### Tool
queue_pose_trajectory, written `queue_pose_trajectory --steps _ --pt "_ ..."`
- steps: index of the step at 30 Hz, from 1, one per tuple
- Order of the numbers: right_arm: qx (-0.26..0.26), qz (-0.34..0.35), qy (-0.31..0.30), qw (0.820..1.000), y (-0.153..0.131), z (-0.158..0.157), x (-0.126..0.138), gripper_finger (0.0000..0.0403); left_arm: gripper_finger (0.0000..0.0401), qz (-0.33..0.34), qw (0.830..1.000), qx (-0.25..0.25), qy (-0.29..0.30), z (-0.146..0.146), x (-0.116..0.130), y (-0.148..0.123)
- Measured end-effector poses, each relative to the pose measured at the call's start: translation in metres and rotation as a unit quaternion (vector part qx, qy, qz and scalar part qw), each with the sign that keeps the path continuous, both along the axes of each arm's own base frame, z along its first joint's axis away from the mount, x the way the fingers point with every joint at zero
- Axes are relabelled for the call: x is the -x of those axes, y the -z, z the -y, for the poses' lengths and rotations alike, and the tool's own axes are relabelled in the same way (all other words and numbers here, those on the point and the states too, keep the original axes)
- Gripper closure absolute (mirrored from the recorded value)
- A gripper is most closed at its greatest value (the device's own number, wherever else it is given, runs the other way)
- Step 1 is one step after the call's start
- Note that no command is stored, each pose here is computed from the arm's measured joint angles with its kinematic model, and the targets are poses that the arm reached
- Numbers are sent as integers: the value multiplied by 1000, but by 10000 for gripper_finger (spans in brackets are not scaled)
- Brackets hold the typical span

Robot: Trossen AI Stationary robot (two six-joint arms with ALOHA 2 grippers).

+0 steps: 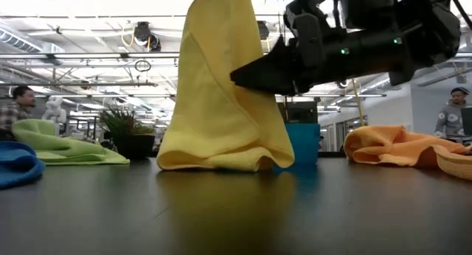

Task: Fold microfiber towels
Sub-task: Fold the yellow microfiber cloth

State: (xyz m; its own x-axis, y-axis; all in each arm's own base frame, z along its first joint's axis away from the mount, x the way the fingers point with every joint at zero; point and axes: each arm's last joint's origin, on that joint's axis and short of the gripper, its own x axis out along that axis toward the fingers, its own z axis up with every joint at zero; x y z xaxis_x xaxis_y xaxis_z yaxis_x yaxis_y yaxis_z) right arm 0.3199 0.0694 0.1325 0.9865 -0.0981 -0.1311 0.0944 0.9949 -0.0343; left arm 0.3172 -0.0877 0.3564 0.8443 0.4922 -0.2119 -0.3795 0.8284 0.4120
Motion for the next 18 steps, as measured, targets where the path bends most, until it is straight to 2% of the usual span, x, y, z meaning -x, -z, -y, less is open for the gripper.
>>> queue_pose_trajectory --steps 7,18 --pt "5 -11 31 999 9 2 -10 273 398 2 1000 4 0 1 0 0" --pt "-5 -19 30 999 12 0 -10 324 394 -4 1000 -6 10 5 2 0"
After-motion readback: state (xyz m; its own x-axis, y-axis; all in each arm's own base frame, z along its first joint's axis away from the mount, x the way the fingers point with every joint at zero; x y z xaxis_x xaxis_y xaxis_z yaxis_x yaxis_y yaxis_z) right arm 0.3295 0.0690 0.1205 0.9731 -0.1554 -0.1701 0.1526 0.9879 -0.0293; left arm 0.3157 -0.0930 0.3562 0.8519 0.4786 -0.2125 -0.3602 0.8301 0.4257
